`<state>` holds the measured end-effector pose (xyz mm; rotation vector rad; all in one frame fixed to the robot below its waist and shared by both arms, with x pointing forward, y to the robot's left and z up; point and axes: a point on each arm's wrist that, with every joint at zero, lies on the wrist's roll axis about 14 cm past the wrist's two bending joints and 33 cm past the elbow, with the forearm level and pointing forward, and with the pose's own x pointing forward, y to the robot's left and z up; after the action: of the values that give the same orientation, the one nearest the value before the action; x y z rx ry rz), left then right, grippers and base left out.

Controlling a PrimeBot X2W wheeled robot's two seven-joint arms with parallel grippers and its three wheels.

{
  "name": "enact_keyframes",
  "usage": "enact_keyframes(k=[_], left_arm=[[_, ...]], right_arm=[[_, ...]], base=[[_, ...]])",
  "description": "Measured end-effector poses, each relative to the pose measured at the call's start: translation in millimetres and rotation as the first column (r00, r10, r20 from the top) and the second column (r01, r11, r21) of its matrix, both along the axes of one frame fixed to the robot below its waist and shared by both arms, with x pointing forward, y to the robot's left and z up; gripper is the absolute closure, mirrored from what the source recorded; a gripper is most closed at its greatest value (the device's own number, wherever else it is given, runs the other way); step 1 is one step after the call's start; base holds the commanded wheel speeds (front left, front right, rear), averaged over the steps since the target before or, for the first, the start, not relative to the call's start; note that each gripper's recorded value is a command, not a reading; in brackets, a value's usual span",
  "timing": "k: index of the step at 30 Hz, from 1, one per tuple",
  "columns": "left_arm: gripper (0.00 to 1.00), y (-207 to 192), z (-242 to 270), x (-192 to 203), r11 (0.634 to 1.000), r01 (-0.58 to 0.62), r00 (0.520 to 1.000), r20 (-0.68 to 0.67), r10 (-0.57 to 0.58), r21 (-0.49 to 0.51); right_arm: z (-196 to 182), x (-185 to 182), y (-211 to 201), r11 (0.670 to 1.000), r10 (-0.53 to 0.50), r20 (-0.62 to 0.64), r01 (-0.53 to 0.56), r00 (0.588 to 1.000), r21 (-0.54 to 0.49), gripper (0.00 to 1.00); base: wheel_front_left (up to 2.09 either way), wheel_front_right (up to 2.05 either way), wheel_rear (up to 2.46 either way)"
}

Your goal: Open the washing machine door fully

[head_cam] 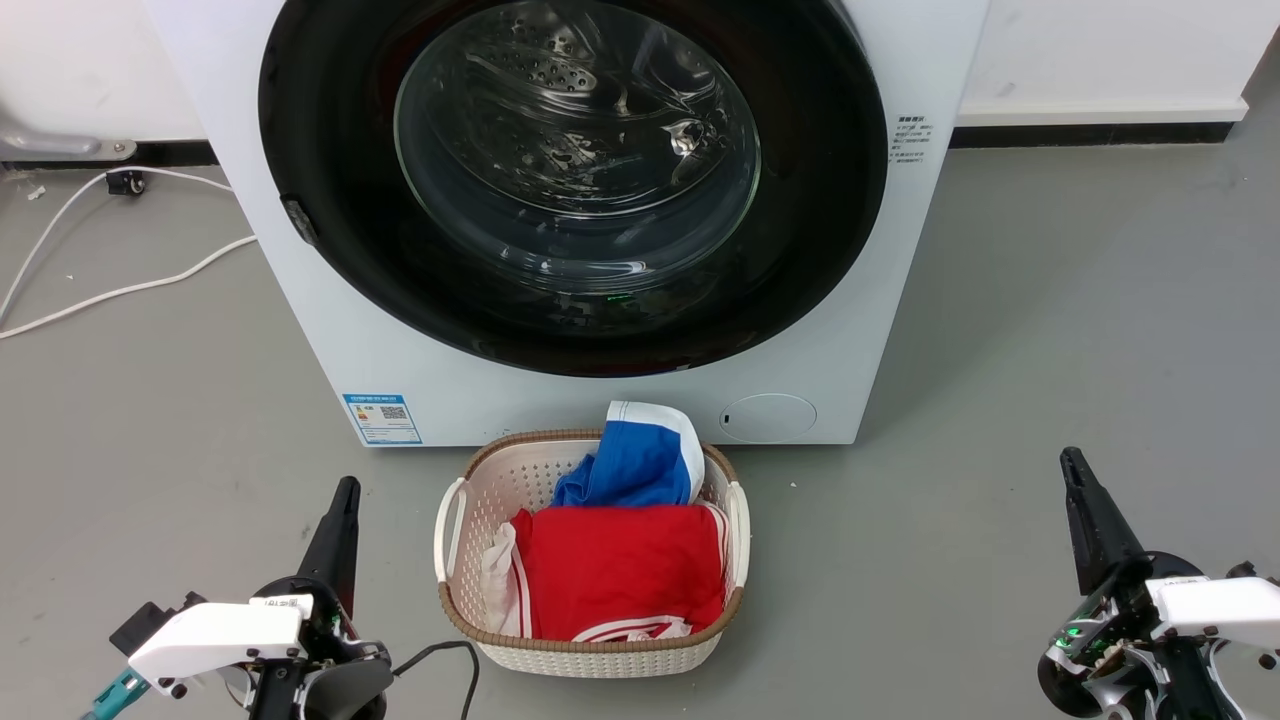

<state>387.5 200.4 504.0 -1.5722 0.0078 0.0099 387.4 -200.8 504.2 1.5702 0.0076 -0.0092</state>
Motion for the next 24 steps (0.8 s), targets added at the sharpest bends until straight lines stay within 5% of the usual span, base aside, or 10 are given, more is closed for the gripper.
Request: enact_keyframes(k=[24], left_arm=[[1.0,0.0,0.0,0.0,1.0,0.0,1.0,0.0,0.0,0.0]], right_arm=[[0.0,0.0,-0.1,1.0,0.0,0.0,0.0,1.0,0.0,1.0]], base=[[0.0,0.0,0.0]])
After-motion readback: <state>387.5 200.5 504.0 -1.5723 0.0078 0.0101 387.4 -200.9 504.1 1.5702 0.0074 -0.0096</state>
